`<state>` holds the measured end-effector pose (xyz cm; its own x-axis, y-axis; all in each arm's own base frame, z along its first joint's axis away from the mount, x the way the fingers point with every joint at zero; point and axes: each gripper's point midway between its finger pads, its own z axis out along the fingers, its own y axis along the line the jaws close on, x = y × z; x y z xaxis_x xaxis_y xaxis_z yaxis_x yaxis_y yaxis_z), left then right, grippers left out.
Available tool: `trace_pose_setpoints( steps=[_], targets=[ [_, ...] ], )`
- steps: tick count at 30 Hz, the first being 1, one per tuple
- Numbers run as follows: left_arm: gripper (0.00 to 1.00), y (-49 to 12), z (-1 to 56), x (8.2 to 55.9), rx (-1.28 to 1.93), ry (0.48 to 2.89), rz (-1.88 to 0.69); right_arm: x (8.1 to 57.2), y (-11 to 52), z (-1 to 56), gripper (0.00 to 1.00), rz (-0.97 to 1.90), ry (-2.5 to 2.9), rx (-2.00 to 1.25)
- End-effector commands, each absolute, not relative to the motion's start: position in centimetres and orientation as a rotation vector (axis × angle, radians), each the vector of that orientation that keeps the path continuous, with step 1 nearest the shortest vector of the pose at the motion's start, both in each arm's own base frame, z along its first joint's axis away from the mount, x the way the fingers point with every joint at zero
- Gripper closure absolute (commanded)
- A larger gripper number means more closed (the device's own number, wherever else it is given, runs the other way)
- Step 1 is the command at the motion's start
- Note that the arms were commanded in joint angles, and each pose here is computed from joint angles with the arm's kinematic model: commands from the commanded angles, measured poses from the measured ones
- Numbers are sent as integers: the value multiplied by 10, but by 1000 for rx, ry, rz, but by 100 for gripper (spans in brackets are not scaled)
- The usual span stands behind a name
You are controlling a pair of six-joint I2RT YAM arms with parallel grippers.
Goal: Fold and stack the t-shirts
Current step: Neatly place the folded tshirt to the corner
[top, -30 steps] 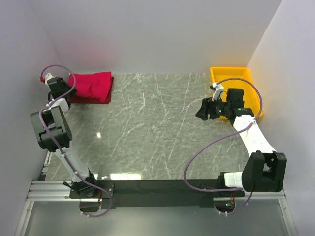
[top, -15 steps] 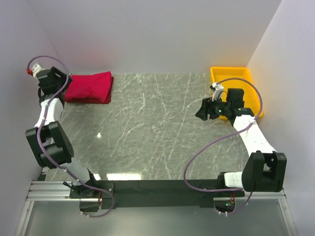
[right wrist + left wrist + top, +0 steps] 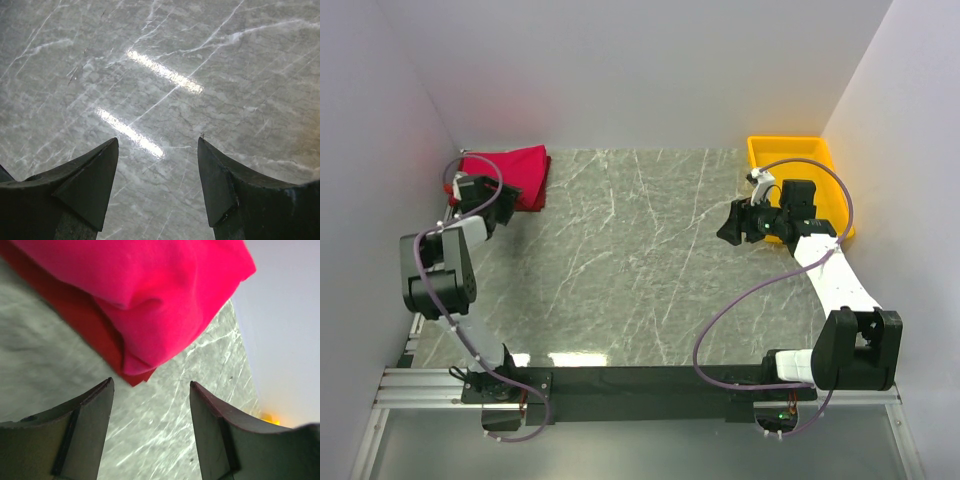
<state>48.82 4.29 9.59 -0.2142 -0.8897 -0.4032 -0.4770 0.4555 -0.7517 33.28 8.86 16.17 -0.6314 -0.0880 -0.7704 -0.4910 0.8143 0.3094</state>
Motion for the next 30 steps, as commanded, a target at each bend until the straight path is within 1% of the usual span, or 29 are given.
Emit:
trace_pose_setpoints(
  steps=[1, 10, 16, 19, 20, 22, 23, 25, 26, 30],
  targets=[
    [34, 42, 119, 523, -1145, 1713, -643, 343, 85, 174, 29, 626, 2144, -427],
    [37, 34, 108, 546, -1092, 1763, -537, 344, 84, 174, 29, 613, 2150, -425],
    [44, 33, 100, 549, -1098, 1775, -538, 348, 84, 173, 29, 613, 2154, -422],
    [53, 29, 97, 552, -1094, 1779, -567, 349, 84, 172, 29, 614, 2157, -421],
    [60, 28, 97, 553, -1087, 1782, -579, 348, 84, 172, 29, 619, 2161, -419],
    [67, 22, 98, 555, -1078, 1789, -615, 349, 84, 171, 29, 619, 2161, -419],
    [79, 21, 98, 556, -1077, 1789, -626, 350, 84, 172, 29, 616, 2159, -419],
    [94, 18, 101, 557, -1076, 1780, -653, 349, 83, 171, 29, 615, 2162, -419],
    [99, 17, 104, 557, -1085, 1772, -668, 349, 83, 172, 29, 613, 2160, -421],
    [99, 15, 119, 557, -1117, 1730, -731, 348, 83, 171, 29, 612, 2162, -420]
  ],
)
